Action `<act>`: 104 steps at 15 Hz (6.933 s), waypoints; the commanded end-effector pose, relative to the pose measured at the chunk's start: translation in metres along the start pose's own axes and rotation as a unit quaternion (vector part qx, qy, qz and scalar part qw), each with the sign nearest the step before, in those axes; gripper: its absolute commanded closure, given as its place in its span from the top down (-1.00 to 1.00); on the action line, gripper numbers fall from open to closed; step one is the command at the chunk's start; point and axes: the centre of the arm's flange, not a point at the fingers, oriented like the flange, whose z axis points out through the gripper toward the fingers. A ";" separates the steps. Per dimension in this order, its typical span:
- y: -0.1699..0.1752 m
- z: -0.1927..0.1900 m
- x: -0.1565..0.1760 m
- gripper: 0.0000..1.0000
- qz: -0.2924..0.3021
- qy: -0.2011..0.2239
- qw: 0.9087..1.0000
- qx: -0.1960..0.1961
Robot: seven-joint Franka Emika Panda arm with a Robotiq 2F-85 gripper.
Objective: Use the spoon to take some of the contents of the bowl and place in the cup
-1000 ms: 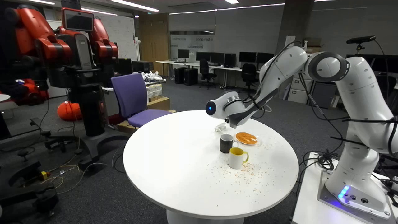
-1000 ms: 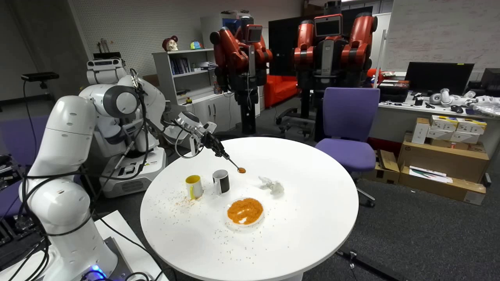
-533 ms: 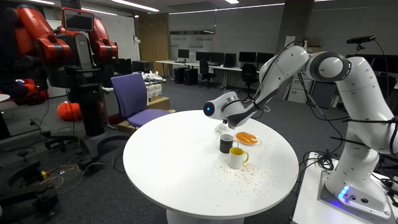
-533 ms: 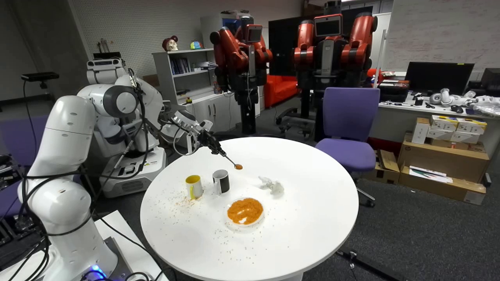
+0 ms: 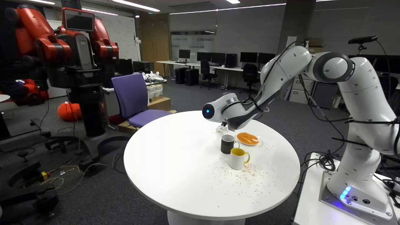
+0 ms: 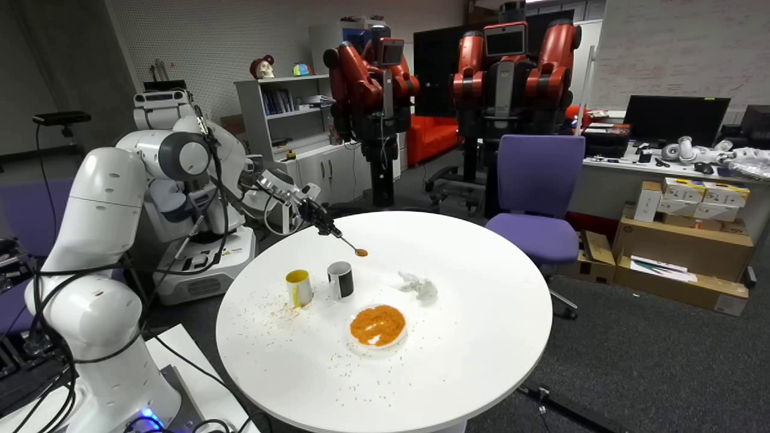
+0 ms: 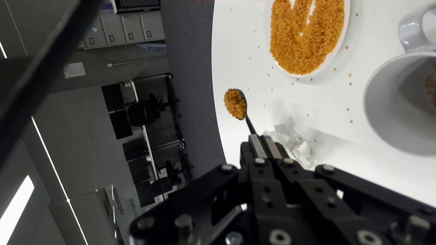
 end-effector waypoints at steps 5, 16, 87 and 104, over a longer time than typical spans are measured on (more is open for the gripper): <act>-0.005 -0.026 -0.002 -0.99 -0.031 0.018 0.999 -0.012; -0.029 -0.068 -0.001 -0.99 -0.045 0.049 0.998 0.007; 0.050 -0.029 0.071 -0.99 0.051 -0.135 0.930 0.338; 0.052 0.019 0.054 -0.99 0.012 -0.150 0.904 0.399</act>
